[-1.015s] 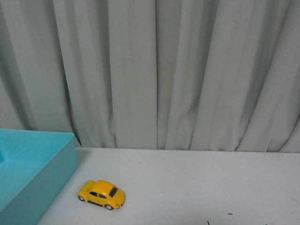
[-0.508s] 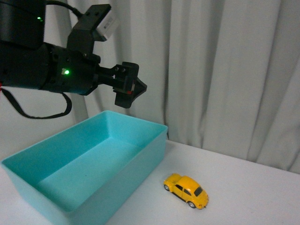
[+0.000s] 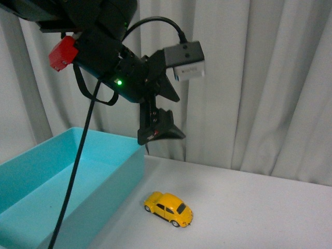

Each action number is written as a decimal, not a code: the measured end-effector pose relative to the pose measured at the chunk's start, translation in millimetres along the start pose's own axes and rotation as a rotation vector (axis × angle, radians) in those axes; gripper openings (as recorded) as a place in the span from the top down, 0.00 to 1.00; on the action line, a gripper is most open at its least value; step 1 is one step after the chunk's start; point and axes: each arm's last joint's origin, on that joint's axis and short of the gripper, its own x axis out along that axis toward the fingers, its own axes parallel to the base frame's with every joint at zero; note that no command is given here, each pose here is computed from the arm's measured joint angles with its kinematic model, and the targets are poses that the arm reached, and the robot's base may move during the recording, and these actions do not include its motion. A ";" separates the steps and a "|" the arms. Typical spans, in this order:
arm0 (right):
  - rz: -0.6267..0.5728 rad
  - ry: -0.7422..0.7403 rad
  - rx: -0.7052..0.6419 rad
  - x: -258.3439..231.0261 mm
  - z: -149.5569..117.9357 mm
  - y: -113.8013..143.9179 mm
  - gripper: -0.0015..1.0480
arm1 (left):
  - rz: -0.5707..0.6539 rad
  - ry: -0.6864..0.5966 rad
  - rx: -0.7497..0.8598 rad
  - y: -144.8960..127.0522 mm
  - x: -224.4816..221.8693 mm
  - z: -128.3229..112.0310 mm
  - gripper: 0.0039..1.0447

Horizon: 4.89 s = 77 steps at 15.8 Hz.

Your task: Wind up and store yellow beetle toy

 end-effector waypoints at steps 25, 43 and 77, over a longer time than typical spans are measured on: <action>0.000 0.000 0.000 0.0 0.0 0.0 0.06 | -0.342 0.605 0.181 -55.7 130.5 -27.6 0.06; 0.000 0.000 0.000 0.0 0.0 0.0 0.06 | -0.334 0.158 0.385 -18.8 90.1 33.8 0.61; 0.000 0.000 0.000 0.0 0.0 0.0 0.06 | 0.105 0.814 -1.091 3.8 -4.8 -228.4 0.13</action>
